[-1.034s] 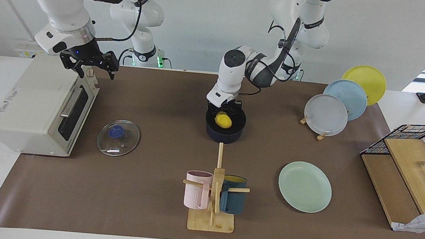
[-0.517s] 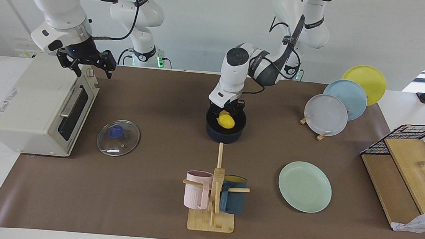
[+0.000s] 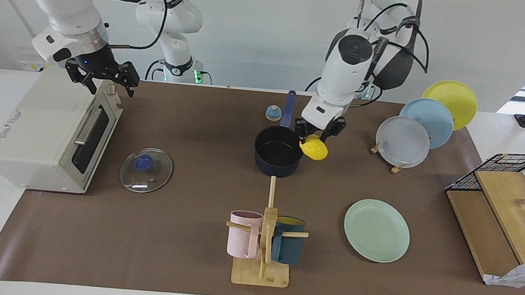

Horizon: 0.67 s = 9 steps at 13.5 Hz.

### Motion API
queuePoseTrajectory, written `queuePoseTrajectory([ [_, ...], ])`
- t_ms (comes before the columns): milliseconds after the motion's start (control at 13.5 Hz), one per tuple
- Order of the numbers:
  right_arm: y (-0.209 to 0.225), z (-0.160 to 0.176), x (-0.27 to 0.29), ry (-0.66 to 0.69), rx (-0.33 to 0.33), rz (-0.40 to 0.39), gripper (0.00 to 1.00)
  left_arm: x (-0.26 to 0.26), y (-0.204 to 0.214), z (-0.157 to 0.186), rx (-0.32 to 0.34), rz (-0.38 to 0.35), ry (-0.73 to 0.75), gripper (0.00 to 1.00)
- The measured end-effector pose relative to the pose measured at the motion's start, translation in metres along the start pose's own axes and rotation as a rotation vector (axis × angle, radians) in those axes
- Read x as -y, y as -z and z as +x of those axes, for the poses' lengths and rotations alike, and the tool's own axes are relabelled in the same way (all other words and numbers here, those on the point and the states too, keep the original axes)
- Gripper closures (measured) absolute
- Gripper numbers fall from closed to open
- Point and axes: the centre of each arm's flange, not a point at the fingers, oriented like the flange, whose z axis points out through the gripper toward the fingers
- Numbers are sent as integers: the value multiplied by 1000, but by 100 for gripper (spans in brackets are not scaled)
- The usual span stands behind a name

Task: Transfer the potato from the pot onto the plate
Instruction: 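Lift the potato and carry it to the green plate with the left gripper, then lower the potato onto the green plate and open the left gripper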

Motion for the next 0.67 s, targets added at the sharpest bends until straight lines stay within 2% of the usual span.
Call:
queuePoseTrajectory([
  [148, 0, 0, -10, -21, 0, 11, 0, 53, 21, 42, -21, -20, -11, 39],
  [296, 0, -1, -15, -30, 0, 17, 0, 108, 20, 78, -30, -28, -50, 39],
  [443, 0, -1, -14, -28, -1, 17, 0, 148, 2, 109, -58, -32, -92, 39],
  [665, 0, 0, -8, -18, -1, 17, 0, 178, -55, 151, -99, -19, -130, 39],
])
